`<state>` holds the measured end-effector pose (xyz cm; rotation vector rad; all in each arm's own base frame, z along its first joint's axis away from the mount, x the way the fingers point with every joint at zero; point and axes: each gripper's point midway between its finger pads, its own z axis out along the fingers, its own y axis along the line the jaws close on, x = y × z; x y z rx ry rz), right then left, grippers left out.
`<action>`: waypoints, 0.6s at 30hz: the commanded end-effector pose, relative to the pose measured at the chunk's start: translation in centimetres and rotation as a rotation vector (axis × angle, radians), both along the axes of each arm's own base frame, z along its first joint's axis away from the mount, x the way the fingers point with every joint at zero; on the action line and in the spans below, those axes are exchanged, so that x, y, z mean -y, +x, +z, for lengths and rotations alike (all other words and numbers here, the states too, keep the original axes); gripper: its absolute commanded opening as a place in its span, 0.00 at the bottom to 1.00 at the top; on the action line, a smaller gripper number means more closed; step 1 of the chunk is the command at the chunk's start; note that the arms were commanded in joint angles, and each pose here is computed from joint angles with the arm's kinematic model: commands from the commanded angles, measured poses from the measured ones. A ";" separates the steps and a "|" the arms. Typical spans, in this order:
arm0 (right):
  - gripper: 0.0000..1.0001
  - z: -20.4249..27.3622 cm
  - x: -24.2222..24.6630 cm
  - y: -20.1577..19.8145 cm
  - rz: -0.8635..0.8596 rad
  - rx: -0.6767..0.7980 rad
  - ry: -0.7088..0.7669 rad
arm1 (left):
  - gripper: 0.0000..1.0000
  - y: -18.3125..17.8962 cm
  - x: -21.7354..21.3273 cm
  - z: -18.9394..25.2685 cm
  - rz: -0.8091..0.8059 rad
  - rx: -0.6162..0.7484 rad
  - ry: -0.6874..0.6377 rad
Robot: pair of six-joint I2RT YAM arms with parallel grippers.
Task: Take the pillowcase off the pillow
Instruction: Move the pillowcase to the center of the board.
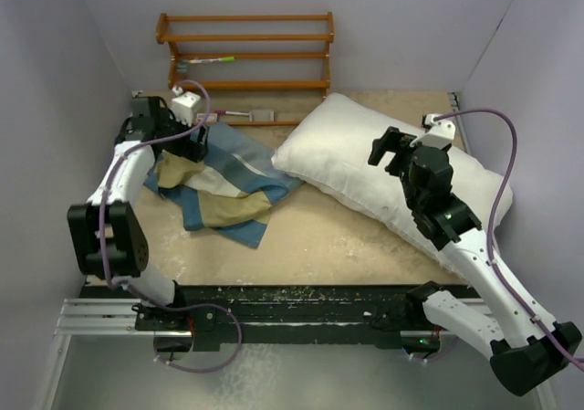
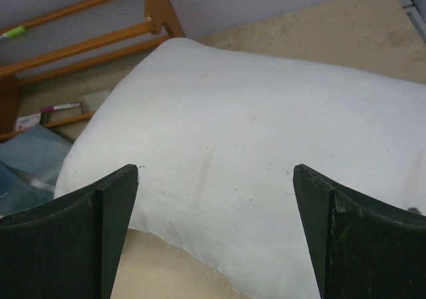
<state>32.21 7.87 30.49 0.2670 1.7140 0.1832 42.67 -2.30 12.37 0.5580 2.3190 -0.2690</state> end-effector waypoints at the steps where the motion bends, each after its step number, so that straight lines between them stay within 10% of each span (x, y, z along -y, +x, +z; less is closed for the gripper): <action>1: 1.00 0.0 2.7 -0.3 -0.172 -0.036 0.031 | 1.00 -0.4 -0.1 12.2 0.080 0.299 -0.125; 18: 1.00 -9.3 10.5 -5.7 -0.546 -0.143 -0.110 | 1.00 -13.6 0.9 -1.7 0.119 0.436 -0.178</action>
